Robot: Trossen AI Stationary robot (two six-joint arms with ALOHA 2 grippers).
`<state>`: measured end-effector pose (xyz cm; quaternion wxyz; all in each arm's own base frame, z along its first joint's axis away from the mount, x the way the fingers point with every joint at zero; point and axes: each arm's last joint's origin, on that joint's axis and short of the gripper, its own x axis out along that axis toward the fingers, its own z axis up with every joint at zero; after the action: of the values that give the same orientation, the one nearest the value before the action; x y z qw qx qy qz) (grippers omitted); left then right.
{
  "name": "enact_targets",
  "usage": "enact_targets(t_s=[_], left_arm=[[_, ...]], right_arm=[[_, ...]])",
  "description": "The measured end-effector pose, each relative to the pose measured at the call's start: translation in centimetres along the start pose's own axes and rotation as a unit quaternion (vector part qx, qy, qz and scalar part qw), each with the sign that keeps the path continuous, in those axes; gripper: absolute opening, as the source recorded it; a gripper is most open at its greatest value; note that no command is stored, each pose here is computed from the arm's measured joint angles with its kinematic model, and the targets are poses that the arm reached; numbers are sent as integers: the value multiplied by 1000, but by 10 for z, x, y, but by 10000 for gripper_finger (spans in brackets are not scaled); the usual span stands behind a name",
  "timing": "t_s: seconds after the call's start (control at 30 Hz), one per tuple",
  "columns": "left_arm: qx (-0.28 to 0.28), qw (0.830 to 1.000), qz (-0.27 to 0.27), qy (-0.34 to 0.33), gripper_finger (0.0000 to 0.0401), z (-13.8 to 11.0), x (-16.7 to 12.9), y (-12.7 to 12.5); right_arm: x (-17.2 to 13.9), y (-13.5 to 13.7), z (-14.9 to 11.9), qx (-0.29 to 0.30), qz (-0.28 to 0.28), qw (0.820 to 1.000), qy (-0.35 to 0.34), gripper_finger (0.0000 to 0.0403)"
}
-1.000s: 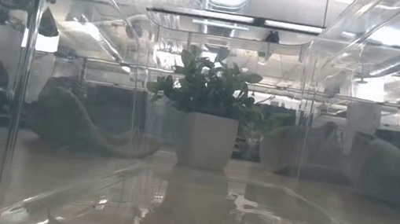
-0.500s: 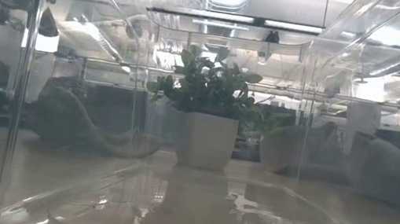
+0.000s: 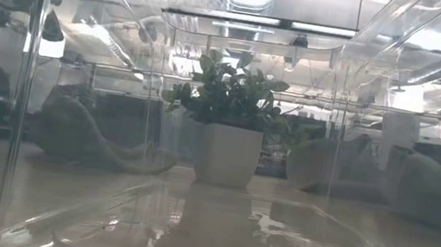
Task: Pick & Place hat
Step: Put the bottom brown cap into the top transparent bin
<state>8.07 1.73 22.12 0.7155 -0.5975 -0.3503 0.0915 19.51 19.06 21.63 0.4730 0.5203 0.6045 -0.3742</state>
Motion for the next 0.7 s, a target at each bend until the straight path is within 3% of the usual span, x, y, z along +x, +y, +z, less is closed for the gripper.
enact_targets(t_s=[0.33,0.7], left_arm=[[1,1000,2,-4,0,0,0,0],[-1,1000,2,-4,0,0,0,0]], right_arm=[[32,3,-8,12,-36,999,-34,205],[39,9,-7,29,2,998,-62,205]])
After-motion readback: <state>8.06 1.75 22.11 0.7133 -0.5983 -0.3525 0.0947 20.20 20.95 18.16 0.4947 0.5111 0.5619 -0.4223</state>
